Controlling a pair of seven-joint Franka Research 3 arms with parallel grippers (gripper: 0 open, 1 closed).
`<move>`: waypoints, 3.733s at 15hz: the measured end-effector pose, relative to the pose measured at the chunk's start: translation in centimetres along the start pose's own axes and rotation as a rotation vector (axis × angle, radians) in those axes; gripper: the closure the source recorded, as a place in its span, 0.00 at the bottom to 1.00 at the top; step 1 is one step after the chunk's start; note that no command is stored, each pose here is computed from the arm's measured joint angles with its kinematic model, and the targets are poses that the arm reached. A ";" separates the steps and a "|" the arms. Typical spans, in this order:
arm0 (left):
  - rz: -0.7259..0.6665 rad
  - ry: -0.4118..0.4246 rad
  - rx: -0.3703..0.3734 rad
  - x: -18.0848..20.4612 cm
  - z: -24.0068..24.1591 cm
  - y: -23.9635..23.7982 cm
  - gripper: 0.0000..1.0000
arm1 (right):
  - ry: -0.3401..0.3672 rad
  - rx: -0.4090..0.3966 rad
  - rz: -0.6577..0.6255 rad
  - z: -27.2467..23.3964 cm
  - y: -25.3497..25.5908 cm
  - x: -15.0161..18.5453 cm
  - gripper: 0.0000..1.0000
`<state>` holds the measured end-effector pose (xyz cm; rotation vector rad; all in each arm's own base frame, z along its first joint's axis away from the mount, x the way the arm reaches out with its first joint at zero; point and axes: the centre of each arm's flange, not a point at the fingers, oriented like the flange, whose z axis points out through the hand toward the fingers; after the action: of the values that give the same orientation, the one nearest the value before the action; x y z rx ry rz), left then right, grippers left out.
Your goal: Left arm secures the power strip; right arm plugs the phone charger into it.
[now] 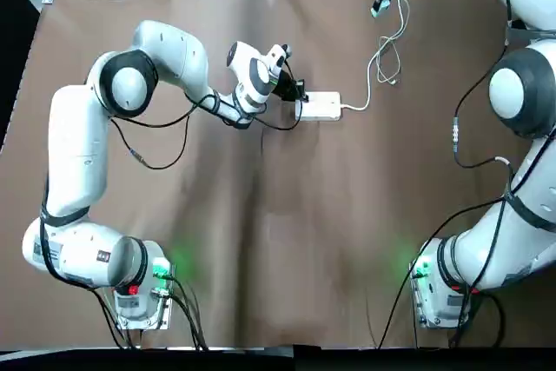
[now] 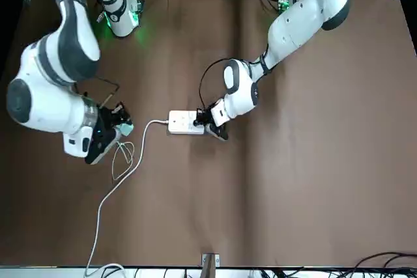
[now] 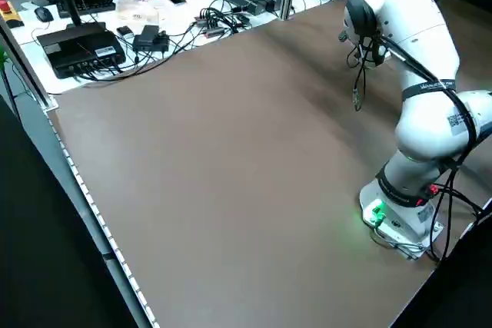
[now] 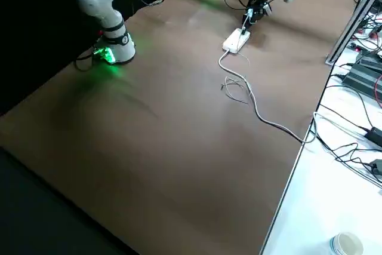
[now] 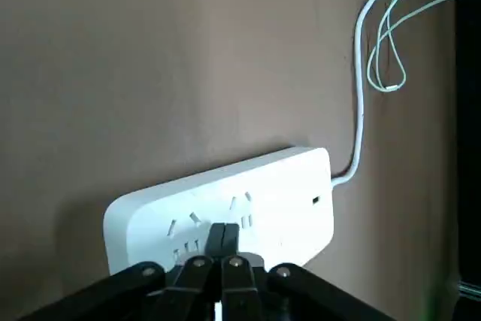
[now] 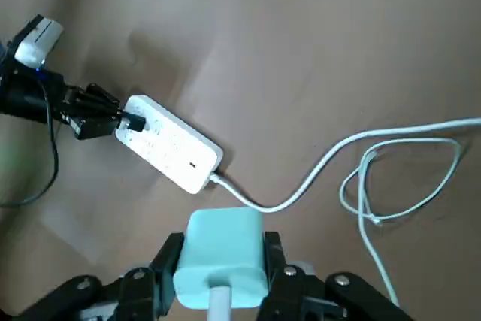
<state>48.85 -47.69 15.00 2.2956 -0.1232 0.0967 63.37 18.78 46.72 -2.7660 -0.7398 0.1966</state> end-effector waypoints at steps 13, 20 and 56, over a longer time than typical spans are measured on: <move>0.000 0.000 0.000 0.0 0.0 0.0 0.99 | -0.136 -0.024 0.395 8.7 -5.5 2.1 0.52; 0.000 0.000 0.000 0.0 0.0 0.0 0.99 | -0.228 -0.001 0.513 15.2 -6.4 3.2 0.52; 0.000 0.001 0.000 0.0 0.0 0.0 0.99 | -0.270 -0.082 0.667 28.0 -12.5 5.1 0.52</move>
<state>48.84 -47.70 15.01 2.2956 -0.1224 0.0980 56.31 38.03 23.35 -2.9943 0.1611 0.6876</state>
